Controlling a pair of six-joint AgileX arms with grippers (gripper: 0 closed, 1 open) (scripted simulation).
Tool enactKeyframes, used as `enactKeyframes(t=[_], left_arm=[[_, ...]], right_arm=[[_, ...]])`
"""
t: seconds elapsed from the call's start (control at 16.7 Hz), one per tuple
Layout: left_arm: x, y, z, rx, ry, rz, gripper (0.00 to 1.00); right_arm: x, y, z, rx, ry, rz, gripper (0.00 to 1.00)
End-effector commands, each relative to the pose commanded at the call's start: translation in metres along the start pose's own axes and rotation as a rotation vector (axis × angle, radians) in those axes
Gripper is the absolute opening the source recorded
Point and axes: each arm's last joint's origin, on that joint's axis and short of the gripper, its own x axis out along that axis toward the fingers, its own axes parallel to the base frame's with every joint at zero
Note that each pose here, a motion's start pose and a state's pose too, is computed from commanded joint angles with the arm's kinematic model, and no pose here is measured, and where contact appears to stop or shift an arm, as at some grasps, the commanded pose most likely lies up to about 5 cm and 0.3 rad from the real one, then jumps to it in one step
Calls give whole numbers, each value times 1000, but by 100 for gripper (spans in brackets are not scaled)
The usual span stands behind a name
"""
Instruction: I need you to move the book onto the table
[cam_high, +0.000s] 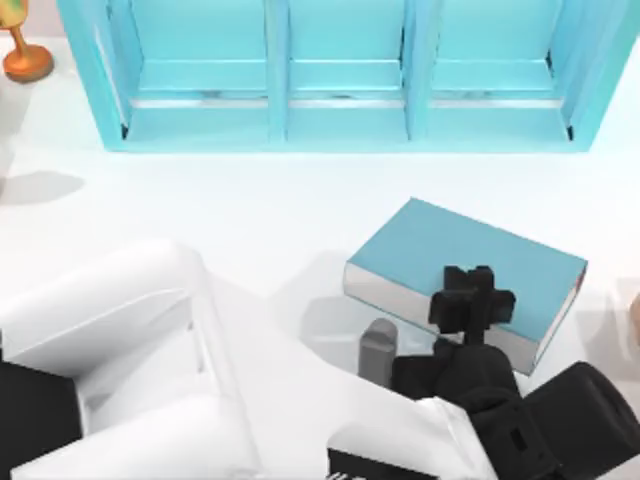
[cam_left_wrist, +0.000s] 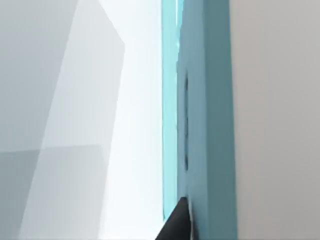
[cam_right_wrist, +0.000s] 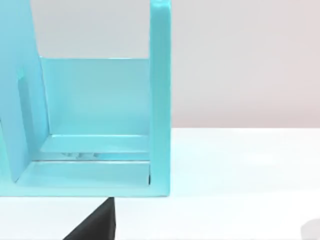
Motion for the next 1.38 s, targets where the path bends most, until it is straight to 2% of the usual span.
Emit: enactKeyframes(t=[0.78,1.38], left_arm=[[0,0,0,0,0,0,98],[0,1,0,4,0,2,100]], right_arm=[[0,0,0,0,0,0,100],[0,0,0,0,0,0,100]])
